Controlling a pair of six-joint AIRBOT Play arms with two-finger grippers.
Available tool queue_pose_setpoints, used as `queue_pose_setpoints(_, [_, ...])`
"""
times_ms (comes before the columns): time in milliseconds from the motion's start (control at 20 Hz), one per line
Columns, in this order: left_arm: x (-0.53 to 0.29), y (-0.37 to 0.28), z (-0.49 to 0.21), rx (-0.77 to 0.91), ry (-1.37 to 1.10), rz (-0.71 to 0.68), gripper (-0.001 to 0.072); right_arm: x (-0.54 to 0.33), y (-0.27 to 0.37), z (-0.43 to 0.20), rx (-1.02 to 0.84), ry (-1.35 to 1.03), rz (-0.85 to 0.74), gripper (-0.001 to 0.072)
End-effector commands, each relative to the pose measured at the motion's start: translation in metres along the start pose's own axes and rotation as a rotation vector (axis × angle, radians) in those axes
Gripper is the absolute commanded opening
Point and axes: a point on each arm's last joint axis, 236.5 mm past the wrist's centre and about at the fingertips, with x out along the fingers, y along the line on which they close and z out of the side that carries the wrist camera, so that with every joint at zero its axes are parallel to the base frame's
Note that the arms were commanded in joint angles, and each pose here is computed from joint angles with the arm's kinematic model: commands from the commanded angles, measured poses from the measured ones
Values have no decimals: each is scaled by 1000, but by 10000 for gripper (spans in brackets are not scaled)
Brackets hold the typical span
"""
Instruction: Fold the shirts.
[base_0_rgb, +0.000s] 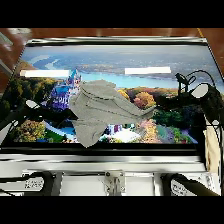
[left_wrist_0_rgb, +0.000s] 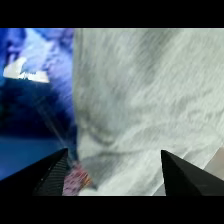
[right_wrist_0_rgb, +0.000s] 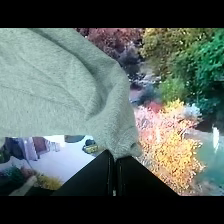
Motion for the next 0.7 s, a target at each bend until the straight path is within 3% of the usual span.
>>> queue_pose_setpoints(0, [16,-10,16,-25,-83,-27,626,0,0,-3,0,12,1,62])
queue_pose_setpoints(100, [16,-15,20,-20,-101,-34,127,0,1,-4,2,17,3,62])
queue_pose_setpoints(150, [12,-21,22,14,-104,-42,31,0,2,-4,5,16,10,61])
queue_pose_setpoints(250, [-16,-50,29,136,-168,-78,30,-4,16,2,21,-15,59,60])
queue_pose_setpoints(350, [-87,-105,42,390,-355,-121,29,-29,47,25,-24,-132,161,60])
queue_pose_setpoints(500, [-287,-204,34,710,-873,-139,30,-124,102,75,-193,-452,249,61])
queue_pose_setpoints(650, [-519,-279,-66,885,-1524,-198,30,-291,147,111,-338,-944,214,61])
